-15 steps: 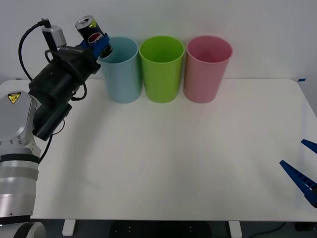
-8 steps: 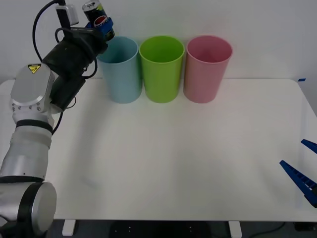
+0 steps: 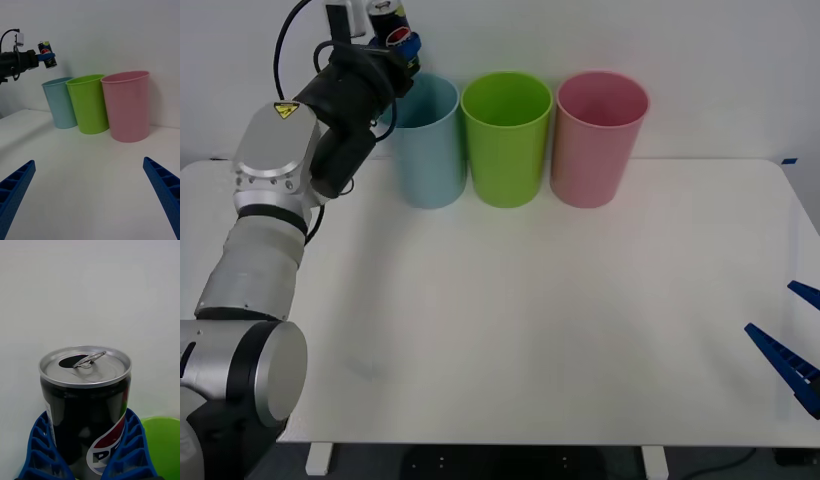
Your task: Grasp the object on the table and drop it into the matching bin: aluminum can to the light blue bin, PET bottle to the pink bin.
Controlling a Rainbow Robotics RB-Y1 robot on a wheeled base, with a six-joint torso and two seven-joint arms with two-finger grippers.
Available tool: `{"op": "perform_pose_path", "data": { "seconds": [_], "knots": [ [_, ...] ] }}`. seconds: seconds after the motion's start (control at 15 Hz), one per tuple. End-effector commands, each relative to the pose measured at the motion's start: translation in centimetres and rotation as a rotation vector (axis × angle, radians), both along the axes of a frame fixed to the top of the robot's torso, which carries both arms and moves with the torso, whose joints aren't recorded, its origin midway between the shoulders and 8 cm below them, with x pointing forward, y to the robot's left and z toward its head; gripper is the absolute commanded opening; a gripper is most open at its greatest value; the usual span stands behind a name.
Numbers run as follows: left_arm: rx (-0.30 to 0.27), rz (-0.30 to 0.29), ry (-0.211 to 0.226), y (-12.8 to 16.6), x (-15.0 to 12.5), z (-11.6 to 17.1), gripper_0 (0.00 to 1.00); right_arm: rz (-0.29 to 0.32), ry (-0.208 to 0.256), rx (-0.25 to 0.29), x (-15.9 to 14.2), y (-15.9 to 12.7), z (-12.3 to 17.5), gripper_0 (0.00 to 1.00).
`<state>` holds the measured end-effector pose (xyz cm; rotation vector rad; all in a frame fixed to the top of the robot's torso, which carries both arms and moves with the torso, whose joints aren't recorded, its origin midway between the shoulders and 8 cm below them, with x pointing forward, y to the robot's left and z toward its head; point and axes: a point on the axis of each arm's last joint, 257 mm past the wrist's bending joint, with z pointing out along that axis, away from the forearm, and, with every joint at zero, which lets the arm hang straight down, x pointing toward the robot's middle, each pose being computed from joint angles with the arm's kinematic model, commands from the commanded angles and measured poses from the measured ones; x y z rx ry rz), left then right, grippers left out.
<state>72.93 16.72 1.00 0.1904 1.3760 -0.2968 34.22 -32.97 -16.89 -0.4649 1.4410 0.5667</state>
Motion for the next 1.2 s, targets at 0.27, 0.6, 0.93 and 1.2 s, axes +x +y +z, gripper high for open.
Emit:
{"op": "perform_pose_path", "data": {
  "seconds": [0.27, 0.6, 0.93, 1.2],
  "knots": [
    [0.013, 0.013, 0.001, -1.2, 0.4, 0.0, 0.00, 0.000, 0.000, 0.000, 0.0, 0.0, 0.0, 1.00],
    [-0.001, 0.017, -0.001, -0.8, 0.4, 0.1, 0.39, 0.000, 0.000, 0.000, 0.0, 0.0, 0.0, 1.00],
    [-0.021, 0.024, -0.003, -0.2, 0.5, 0.2, 1.00, 0.000, 0.000, 0.000, 0.0, 0.0, 0.0, 1.00],
    [-0.037, 0.014, 0.002, -0.2, 0.3, 0.0, 1.00, 0.000, 0.000, 0.000, 0.0, 0.0, 0.0, 1.00]
  ]
}}
